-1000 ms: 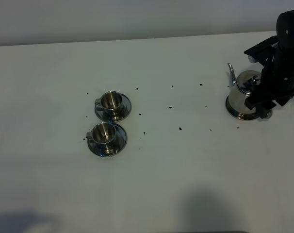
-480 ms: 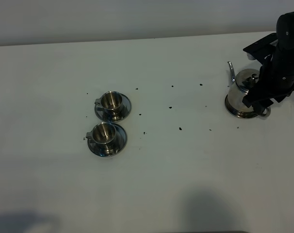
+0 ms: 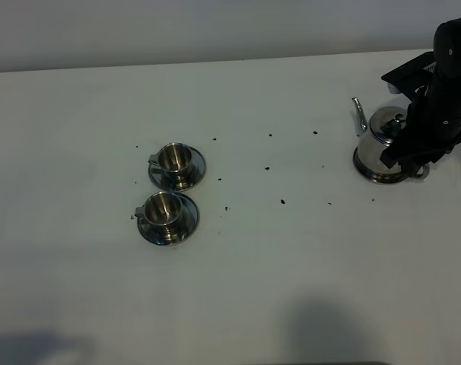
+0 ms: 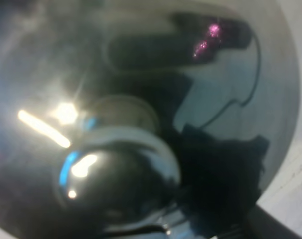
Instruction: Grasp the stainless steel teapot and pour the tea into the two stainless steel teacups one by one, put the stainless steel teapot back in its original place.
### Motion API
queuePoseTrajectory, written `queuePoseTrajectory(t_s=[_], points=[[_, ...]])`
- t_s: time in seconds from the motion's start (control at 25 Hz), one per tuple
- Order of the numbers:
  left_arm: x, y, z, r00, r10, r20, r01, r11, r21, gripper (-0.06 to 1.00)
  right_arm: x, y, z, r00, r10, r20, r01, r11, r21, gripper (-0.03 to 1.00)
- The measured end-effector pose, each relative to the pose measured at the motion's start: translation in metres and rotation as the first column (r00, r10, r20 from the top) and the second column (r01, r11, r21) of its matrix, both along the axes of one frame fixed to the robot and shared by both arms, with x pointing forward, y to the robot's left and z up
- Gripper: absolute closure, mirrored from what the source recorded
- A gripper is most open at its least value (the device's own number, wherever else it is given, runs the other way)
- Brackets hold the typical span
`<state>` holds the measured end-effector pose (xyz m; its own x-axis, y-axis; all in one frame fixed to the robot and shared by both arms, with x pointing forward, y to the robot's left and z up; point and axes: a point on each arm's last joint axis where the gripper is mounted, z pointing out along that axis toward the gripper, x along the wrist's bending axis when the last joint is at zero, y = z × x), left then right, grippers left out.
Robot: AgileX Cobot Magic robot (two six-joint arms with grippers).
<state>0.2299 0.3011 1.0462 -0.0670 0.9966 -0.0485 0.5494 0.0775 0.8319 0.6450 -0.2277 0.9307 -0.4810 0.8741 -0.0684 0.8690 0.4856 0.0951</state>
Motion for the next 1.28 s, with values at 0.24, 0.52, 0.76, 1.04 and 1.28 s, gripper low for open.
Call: queuePoseTrajectory(t_s=[0.24,0.52,0.76,1.04,1.28], points=[[0.0000,0.0000,0.0000,1.000,0.001,0.000,-0.001,1.000,-0.001,0.58,0.0007,0.0003,0.0001,1.000,-0.001,0.008,0.001,1.000,0.004,0.66],[0.0000,0.0000,0.0000,1.000,0.001,0.000,-0.001,1.000,-0.002,0.58,0.0008,0.0022,0.0001,1.000,-0.013,0.008,0.013,1.000,0.026,0.73],[0.0000,0.0000,0.0000,1.000,0.001,0.000,-0.001,1.000,-0.002,0.58,0.0007,0.0030,0.0001,1.000,-0.021,0.006,0.021,0.999,0.039,0.78],[0.0000,0.0000,0.0000,1.000,0.001,0.000,-0.001,1.000,-0.002,0.58,0.0008,0.0021,0.0001,1.000,-0.023,0.006,0.023,0.999,0.039,0.79],[0.0000,0.0000,0.0000,1.000,0.001,0.000,-0.001,1.000,-0.002,0.58,0.0012,0.0030,0.0002,1.000,-0.029,0.010,0.028,0.998,0.049,0.79]])
